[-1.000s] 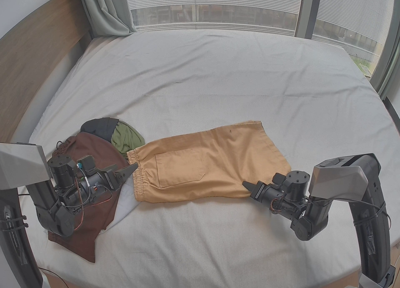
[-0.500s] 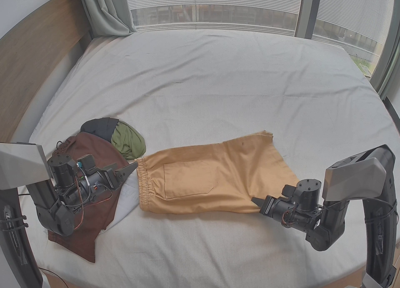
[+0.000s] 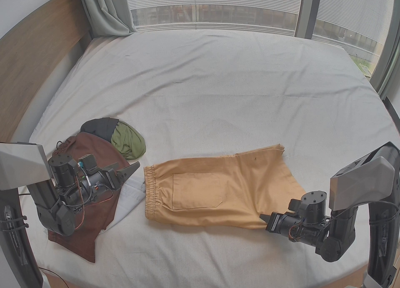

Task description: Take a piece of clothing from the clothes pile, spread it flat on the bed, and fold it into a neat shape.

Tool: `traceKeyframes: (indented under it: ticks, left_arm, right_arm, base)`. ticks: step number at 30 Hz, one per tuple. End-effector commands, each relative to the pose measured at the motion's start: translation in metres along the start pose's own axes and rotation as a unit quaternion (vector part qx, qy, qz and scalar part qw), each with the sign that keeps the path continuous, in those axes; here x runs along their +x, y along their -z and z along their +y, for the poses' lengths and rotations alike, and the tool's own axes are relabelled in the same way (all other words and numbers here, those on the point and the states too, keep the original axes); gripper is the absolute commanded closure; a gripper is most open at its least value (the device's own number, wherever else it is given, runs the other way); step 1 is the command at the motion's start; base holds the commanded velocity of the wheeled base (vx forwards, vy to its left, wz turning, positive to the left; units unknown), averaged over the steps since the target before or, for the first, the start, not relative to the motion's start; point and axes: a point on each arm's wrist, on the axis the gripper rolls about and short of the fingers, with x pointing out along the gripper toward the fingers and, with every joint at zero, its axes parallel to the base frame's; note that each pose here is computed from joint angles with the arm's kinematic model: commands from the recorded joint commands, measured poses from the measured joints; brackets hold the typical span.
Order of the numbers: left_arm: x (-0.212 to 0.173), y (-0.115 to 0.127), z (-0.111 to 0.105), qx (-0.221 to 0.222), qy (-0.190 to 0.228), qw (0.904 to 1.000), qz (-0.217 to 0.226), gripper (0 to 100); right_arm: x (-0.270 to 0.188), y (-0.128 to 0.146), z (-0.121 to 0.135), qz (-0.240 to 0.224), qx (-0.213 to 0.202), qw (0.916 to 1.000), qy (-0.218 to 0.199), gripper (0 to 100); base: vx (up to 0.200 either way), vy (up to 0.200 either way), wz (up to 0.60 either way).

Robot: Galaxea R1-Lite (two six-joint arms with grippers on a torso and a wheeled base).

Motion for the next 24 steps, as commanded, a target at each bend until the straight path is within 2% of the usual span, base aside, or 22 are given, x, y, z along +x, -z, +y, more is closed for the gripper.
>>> traceKeyframes:
  ticks: [1,12,16,19,24]
  left_arm:
    - [0.002,0.004,-0.005,0.0,0.009,0.9999,0.007,0]
    - [0.002,0.006,-0.005,-0.001,0.013,0.9999,0.011,0]
    - [0.001,0.005,-0.006,-0.001,0.015,0.9998,0.011,0]
    - [0.001,0.004,-0.006,0.0,0.017,0.9998,0.01,0]
    - [0.001,0.001,-0.005,0.003,0.022,0.9997,0.007,0]
  right_arm:
    - [0.0,0.007,-0.004,0.015,-0.002,0.9998,0.008,100]
    - [-0.001,0.004,-0.003,0.013,-0.003,0.9999,0.002,100]
    - [-0.015,0.011,-0.004,0.044,-0.02,0.9988,-0.003,100]
    - [-0.034,0.013,-0.003,0.081,-0.057,0.9943,-0.04,100]
    - [-0.037,0.009,-0.004,0.081,-0.059,0.9938,-0.05,100]
  base:
    - [0.0,0.0,0.0]
    - [0.0,0.0,0.0]
    - [0.0,0.0,0.0]
    - [0.0,0.0,0.0]
    - [0.0,0.0,0.0]
